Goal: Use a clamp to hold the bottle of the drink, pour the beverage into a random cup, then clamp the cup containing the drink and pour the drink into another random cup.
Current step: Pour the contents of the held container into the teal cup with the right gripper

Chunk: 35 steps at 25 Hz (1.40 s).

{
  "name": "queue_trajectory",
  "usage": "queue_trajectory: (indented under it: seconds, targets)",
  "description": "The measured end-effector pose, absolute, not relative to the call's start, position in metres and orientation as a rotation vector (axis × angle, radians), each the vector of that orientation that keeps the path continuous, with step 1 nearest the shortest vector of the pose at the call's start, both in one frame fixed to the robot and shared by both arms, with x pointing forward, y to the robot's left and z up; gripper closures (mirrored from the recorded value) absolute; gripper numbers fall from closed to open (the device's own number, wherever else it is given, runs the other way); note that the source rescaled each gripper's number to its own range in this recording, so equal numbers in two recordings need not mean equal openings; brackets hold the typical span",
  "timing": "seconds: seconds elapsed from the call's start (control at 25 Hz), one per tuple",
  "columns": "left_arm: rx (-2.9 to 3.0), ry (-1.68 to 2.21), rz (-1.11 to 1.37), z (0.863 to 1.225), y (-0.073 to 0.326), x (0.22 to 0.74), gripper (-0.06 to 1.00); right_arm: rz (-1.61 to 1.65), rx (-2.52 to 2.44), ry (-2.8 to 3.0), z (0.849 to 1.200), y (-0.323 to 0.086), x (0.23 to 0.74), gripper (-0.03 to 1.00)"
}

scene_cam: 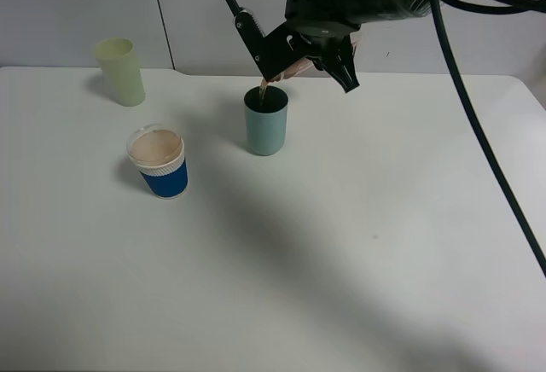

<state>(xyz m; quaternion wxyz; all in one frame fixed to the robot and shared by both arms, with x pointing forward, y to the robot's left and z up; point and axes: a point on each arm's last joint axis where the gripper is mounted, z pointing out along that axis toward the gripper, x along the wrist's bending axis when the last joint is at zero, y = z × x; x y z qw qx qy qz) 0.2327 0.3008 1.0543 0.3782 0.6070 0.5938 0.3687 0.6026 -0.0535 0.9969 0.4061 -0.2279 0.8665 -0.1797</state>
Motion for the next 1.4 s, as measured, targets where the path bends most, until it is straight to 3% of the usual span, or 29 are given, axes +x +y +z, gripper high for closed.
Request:
queue_trajectory:
  seconds: [1.4]
  targets:
    - [1.551,1.518,0.942,1.0543,0.3008,0.2327,-0.05,-0.512,-0.665,2.150,0.9983,-0.0541,0.6036,0.97]
